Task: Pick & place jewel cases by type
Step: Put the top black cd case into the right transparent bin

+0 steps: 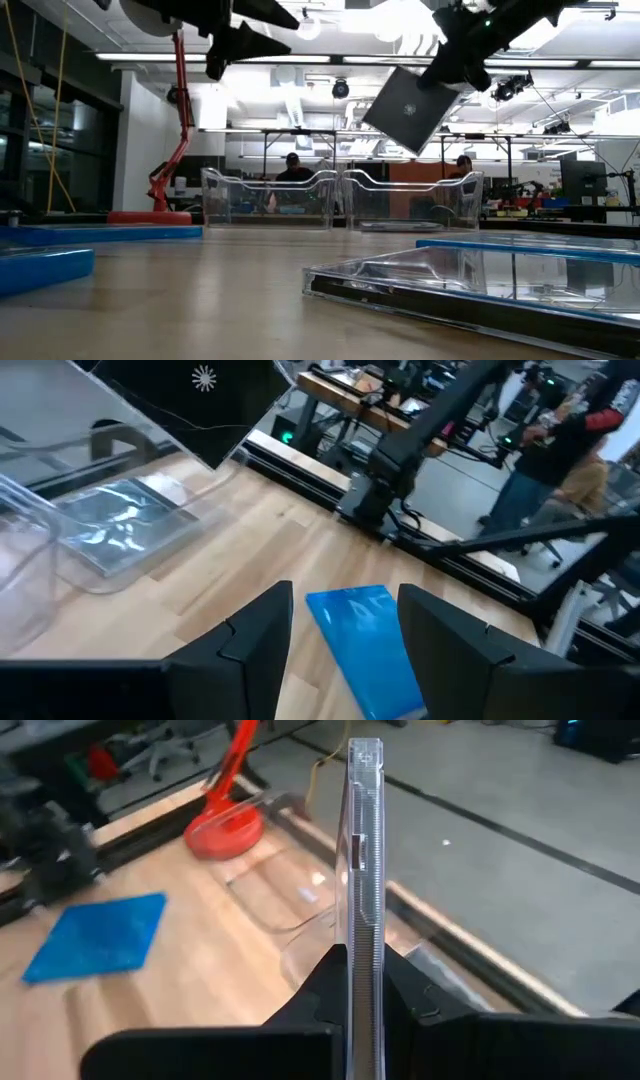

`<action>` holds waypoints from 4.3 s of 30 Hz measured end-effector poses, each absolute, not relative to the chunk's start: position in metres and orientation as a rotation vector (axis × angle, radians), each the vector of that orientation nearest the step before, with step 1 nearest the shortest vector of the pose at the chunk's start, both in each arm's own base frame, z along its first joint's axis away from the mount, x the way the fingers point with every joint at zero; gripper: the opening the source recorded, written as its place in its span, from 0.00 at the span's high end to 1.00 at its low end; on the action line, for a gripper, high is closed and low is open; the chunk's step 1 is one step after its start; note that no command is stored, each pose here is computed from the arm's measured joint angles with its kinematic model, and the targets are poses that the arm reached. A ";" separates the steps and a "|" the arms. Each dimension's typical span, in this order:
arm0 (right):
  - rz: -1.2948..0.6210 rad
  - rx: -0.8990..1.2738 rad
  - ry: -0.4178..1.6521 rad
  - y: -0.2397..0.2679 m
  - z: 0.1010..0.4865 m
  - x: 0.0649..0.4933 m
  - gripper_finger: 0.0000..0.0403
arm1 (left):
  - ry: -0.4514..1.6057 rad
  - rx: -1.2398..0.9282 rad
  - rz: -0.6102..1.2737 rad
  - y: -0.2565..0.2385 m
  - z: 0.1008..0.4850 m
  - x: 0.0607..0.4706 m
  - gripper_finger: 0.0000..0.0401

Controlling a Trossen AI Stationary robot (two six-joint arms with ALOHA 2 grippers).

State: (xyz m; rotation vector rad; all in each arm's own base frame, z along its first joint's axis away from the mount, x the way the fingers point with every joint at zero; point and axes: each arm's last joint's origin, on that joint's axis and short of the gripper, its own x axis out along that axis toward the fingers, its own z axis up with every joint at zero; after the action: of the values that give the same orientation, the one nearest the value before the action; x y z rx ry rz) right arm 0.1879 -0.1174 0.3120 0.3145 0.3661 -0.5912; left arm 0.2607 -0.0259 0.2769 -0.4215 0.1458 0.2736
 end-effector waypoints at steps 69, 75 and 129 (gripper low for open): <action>-1.460 0.908 -1.036 -0.075 0.189 0.346 0.98 | -0.258 -0.098 0.038 0.030 0.372 0.127 0.55; -1.478 0.896 -1.041 -0.081 0.190 0.344 0.98 | -0.285 -0.116 0.045 0.029 0.375 0.121 0.55; -1.425 0.738 -0.679 -0.102 0.130 0.319 0.97 | -0.228 -0.133 0.065 0.028 0.369 0.116 0.55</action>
State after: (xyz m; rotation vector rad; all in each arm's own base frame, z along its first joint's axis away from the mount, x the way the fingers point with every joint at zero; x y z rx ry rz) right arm 0.3192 -0.1018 0.1297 0.7377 -0.6789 -1.4251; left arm 0.1163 0.0278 0.3692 -0.1335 -0.2280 0.0652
